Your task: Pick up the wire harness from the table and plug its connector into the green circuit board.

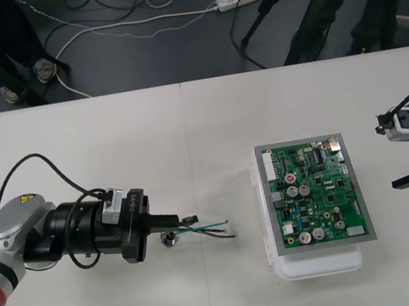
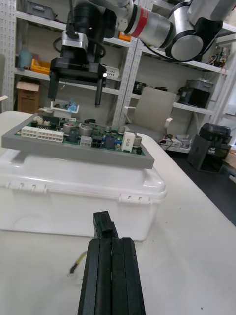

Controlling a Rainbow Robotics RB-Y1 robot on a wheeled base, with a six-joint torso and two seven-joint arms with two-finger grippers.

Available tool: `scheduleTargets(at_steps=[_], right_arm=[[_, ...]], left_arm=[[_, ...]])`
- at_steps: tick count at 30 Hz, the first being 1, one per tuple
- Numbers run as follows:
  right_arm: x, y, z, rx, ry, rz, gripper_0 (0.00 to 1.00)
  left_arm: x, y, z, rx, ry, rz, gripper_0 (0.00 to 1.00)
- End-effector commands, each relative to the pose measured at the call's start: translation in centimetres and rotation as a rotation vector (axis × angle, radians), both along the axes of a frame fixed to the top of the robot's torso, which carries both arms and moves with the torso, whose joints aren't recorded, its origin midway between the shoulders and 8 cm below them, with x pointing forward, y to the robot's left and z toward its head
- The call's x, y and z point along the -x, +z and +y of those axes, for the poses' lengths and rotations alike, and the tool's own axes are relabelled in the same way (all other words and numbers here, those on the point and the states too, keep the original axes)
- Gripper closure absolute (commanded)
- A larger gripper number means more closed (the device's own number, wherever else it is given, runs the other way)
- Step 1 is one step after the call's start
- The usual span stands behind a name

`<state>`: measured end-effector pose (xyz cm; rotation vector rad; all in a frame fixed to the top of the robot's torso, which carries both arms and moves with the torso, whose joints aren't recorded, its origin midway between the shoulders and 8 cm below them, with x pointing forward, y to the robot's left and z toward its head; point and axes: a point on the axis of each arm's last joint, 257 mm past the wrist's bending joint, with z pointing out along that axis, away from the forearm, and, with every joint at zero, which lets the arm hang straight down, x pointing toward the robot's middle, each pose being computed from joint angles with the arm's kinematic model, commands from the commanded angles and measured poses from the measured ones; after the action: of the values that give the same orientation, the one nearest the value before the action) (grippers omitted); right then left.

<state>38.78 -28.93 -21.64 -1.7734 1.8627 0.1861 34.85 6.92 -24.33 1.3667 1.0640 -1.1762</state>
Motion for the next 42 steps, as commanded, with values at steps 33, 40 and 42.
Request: scheduleTargets(at_steps=[33,40,42], right_arm=[[-1.0,-4.4,0.4,0.264,-0.045,-0.105,0.00],[-0.8,-5.0,1.4,0.262,-0.022,-0.101,0.00],[-0.6,-5.3,1.8,0.268,-0.008,-0.098,0.00]], left_arm=[[-1.5,1.9,-9.5,0.039,-0.033,-0.091,1.00],[-1.6,2.1,-10.6,0.036,-0.034,-0.090,1.00],[-1.7,2.3,-11.0,0.039,-0.036,-0.090,1.00]])
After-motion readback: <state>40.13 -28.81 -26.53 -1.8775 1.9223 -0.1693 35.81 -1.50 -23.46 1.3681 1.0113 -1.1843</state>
